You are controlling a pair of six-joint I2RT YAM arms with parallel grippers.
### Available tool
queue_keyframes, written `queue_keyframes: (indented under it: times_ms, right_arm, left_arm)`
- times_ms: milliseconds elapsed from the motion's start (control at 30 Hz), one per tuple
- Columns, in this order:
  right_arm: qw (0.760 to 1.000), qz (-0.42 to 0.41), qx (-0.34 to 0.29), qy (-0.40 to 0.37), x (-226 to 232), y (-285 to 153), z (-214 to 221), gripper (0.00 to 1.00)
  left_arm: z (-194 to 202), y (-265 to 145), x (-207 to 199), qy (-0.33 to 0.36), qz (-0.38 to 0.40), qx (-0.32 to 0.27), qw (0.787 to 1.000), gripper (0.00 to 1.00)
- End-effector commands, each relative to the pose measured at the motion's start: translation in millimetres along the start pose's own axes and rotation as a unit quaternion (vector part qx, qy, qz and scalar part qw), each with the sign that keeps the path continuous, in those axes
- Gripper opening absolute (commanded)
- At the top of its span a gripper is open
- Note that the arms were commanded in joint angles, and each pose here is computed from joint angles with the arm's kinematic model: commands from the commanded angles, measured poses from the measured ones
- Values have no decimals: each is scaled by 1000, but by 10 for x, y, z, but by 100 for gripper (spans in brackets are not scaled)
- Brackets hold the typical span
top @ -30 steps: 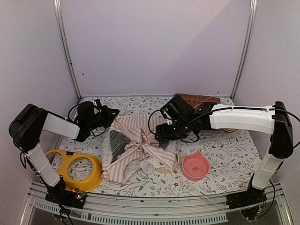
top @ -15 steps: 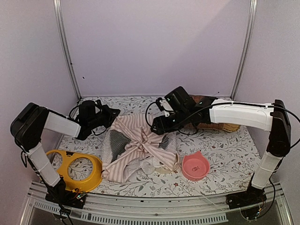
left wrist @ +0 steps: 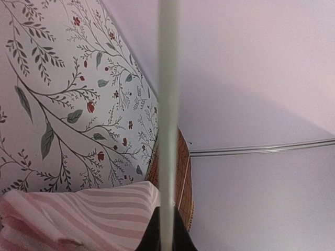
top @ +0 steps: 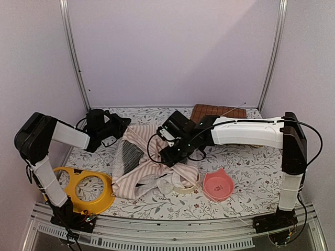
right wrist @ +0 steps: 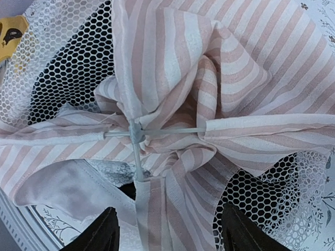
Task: Set up the pet tent
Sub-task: Adjust the tent pole of the tent.
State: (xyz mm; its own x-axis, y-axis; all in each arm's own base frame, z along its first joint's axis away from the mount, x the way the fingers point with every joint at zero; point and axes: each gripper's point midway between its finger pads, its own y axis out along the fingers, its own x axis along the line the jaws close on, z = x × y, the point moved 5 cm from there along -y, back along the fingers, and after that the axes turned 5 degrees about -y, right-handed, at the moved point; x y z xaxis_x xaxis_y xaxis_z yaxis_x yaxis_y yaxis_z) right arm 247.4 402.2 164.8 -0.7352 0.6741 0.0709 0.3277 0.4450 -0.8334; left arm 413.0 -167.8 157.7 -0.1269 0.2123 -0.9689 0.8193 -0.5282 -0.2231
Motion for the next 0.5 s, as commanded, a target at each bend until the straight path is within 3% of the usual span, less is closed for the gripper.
queue_keyframes:
  times_ms: [0,67,167,333,467]
  right_arm:
    - [999,37,26,-17,-38,96,13,62]
    - [999,37,21,-19,-25,97,-70,56]
    - [999,41,13,-31,-14,107,-201,40]
    - [997,65,6,-35,-150,91,-398,1]
    - [991,134,-8,-2,-587,-105,-483,0]
  left_arm:
    - [-142,-1,-167,-3,33,2,999,0]
    - [-187,-9,-199,-1,38,4,999,0]
    - [-244,0,-254,2,44,8,999,0]
    - [-330,18,-313,6,51,12,999,0]
    - [-317,63,-352,16,57,29,998,0]
